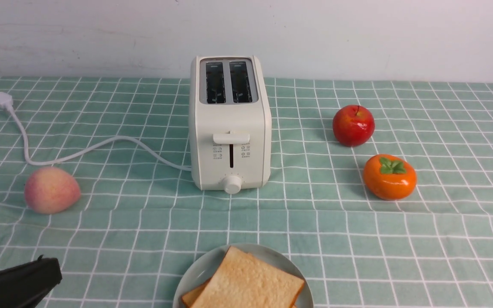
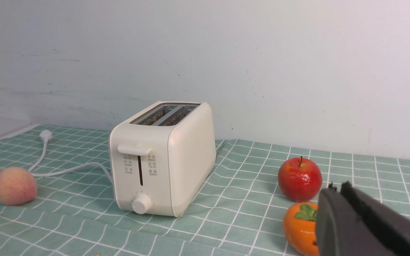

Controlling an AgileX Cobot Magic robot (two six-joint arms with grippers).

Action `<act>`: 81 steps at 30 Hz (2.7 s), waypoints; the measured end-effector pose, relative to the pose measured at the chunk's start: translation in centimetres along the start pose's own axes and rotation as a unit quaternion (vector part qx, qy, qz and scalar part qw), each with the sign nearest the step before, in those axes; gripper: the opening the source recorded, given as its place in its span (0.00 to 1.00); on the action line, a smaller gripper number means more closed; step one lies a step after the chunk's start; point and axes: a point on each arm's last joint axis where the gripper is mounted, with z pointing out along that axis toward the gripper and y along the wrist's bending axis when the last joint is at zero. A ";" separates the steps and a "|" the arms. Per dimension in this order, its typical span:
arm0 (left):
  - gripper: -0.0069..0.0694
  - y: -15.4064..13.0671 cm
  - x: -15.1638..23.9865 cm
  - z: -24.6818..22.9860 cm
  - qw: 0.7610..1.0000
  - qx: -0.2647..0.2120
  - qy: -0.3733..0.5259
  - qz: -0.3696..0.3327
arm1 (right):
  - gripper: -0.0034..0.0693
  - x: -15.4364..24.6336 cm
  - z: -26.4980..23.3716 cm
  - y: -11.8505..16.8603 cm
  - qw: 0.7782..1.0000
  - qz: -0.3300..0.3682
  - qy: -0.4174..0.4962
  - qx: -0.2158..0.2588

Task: Take toasted bread from bread machine on blue coffee table place on plate.

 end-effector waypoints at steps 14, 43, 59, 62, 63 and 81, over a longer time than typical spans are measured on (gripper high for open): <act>0.07 0.1 0.3 -0.5 1.000 0.006 -0.013 0.002 | 0.07 0.0 0.0 0.0 1.000 -0.004 0.000 0.001; 0.09 6.4 8.8 -0.8 0.986 -0.153 -0.061 0.004 | 0.11 0.0 0.0 0.0 1.000 -0.004 -0.001 0.001; 0.11 6.4 8.9 -0.8 0.986 -0.153 -0.061 0.004 | 0.12 0.0 0.0 0.0 1.000 -0.004 -0.001 0.001; 0.12 6.4 8.9 -0.8 0.986 -0.153 -0.061 0.004 | 0.12 0.0 0.0 0.0 1.000 -0.004 -0.001 0.001; 0.12 6.4 8.9 -0.8 0.986 -0.153 -0.061 0.004 | 0.12 0.0 0.0 0.0 1.000 -0.003 -0.001 0.001; 0.13 6.4 8.9 -0.8 0.986 -0.154 -0.060 0.004 | 0.16 0.4 -0.1 1.3 0.994 0.083 0.025 -0.067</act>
